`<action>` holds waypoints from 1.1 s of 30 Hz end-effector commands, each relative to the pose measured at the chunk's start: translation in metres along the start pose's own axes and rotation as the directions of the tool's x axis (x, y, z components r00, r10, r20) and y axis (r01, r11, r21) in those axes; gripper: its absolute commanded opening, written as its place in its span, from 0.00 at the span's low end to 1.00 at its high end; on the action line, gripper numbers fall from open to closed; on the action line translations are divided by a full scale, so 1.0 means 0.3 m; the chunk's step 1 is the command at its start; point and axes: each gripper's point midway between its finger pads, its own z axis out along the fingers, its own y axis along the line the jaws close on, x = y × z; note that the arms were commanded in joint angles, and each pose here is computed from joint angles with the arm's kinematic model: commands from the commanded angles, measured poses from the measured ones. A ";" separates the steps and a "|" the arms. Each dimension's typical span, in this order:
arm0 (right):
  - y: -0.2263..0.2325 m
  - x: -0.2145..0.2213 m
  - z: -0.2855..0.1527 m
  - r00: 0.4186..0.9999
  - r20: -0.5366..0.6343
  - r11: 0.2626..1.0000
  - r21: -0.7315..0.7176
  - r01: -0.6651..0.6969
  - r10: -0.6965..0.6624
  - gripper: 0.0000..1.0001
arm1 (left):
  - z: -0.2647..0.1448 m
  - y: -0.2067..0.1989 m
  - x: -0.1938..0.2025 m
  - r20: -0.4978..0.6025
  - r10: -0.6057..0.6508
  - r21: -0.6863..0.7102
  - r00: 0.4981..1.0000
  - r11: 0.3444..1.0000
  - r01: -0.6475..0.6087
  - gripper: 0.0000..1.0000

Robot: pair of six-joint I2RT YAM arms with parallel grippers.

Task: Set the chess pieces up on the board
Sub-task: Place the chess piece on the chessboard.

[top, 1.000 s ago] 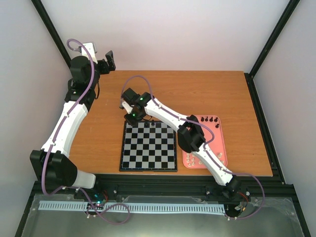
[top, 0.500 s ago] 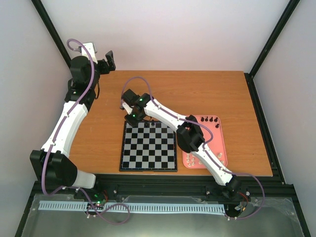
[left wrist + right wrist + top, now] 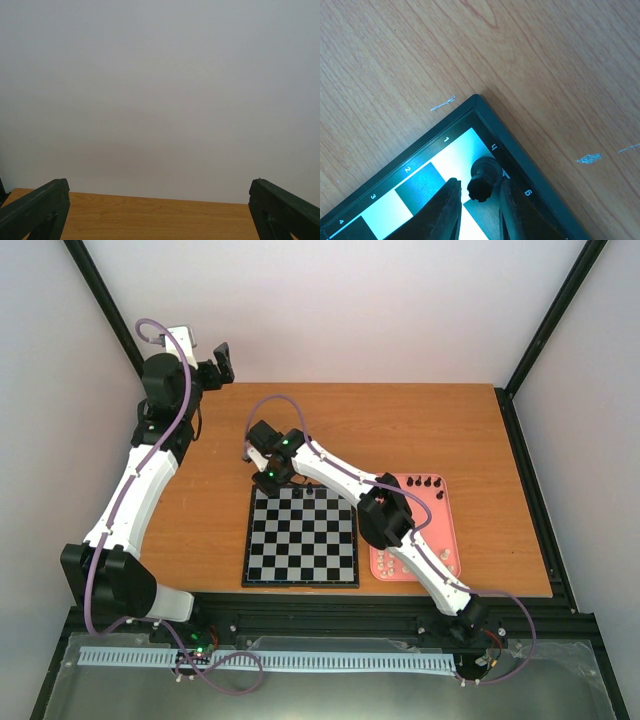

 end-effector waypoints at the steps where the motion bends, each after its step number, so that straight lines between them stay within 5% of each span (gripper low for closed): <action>1: 0.014 -0.010 0.012 1.000 0.006 1.000 0.000 0.019 -0.019 0.28 | -0.002 -0.006 -0.033 0.032 0.020 0.007 0.999 1.000 -0.020 1.00; 15: 0.080 -0.015 0.013 0.999 0.018 0.992 -0.114 0.052 -0.051 0.29 | 0.000 -0.002 -0.034 0.033 0.022 0.000 0.999 1.000 -0.022 1.00; 33: 0.042 -0.020 -0.009 0.998 0.030 0.997 -0.046 0.055 -0.053 0.35 | 0.010 -0.004 -0.027 0.027 0.022 0.002 0.999 1.000 -0.022 1.00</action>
